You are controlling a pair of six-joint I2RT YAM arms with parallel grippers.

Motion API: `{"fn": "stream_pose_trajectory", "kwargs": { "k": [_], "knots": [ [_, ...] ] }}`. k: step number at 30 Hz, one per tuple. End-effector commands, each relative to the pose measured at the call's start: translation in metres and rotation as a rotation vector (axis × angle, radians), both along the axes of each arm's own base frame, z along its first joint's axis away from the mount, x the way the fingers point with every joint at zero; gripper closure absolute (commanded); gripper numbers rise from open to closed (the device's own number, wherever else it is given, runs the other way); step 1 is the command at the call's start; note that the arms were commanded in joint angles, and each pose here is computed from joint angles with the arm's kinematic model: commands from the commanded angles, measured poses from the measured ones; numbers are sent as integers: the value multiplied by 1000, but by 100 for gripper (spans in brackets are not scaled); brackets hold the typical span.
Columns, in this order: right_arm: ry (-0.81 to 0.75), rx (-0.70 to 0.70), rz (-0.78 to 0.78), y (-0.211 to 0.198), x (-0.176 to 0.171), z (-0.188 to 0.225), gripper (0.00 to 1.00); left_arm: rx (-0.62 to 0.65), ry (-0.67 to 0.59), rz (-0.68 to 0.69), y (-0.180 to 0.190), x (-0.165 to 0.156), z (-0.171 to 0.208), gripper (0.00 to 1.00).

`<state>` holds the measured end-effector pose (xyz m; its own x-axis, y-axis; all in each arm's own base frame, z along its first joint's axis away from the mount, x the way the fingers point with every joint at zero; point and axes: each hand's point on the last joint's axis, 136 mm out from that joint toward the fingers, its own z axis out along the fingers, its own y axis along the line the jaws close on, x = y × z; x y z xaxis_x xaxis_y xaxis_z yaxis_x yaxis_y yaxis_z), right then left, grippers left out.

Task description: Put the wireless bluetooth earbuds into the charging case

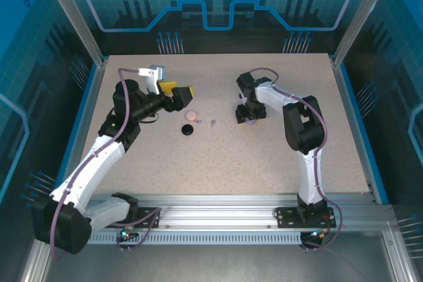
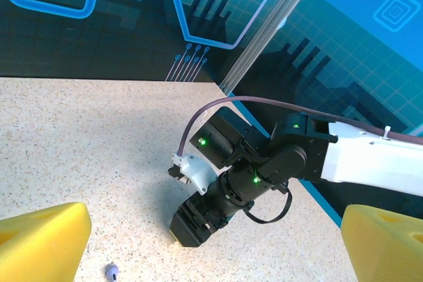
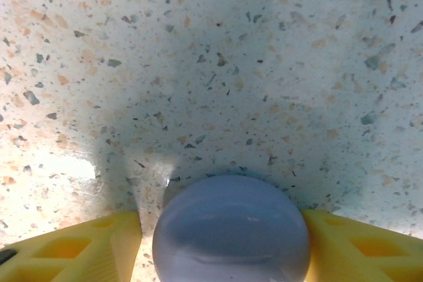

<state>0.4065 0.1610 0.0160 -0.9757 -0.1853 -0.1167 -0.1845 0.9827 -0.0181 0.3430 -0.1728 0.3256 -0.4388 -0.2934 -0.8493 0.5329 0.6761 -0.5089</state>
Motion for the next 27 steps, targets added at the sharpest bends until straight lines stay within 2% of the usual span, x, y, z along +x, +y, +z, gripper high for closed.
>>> {"fn": "stream_pose_trajectory", "kwargs": {
  "k": [1,7,11,22,27],
  "knots": [
    [12,-13,-6,5,2,-13,38,13,-12,-32,-6,-2,0,1],
    [7,-8,-6,6,0,-7,52,6,11,-40,-10,-2,-9,1],
    [-9,7,-20,7,-5,3,57,1,33,-50,-17,-7,-18,1],
    [-93,78,-113,15,-30,40,58,8,132,-15,-45,-24,-66,1],
    [-144,122,-172,22,-40,53,58,-25,147,-58,-53,-38,-82,1]
  ]
}}
